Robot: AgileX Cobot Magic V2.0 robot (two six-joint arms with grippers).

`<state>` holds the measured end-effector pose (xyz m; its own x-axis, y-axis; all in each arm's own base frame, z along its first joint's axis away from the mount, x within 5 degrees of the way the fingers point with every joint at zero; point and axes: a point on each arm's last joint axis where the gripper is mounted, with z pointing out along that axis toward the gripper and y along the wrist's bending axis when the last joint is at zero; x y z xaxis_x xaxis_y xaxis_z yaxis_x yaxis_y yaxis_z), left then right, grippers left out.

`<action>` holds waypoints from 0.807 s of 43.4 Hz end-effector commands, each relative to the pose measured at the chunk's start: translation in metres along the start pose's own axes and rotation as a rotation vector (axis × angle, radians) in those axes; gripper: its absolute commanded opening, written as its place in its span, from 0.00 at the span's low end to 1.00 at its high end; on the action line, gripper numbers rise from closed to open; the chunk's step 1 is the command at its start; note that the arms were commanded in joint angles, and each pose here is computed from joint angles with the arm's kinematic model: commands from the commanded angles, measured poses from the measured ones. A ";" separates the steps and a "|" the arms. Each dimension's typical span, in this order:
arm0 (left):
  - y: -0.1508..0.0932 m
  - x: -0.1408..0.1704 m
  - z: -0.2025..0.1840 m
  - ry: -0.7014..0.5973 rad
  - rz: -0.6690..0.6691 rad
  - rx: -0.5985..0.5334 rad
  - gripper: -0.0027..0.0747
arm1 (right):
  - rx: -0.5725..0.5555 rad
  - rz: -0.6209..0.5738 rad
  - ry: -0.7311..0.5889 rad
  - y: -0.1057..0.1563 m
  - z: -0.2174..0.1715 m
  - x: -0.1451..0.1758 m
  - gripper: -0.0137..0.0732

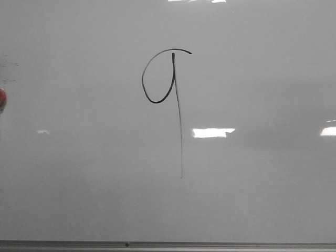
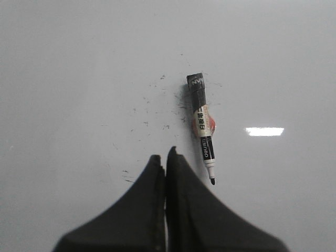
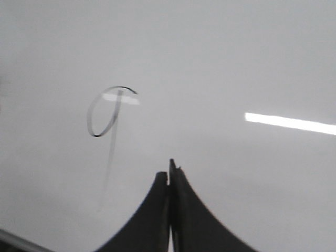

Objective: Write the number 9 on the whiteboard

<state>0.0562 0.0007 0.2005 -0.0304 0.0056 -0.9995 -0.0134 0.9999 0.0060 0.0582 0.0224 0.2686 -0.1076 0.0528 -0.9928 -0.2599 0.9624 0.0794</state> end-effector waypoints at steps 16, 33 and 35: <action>0.000 -0.007 -0.002 -0.092 -0.008 -0.002 0.01 | 0.331 -0.019 -0.091 -0.028 -0.004 0.049 0.08; 0.000 -0.007 -0.002 -0.092 -0.008 -0.002 0.01 | 0.333 -0.018 -0.084 -0.030 -0.003 0.071 0.08; 0.000 -0.007 -0.002 -0.092 -0.008 -0.002 0.01 | 0.333 -0.018 -0.084 -0.030 -0.003 0.071 0.08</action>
<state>0.0562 0.0008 0.2005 -0.0304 0.0055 -0.9995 -0.0153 0.9999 0.0060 0.0560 -0.0018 0.1862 -0.1311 0.0619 -0.9894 0.0569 0.9969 0.0549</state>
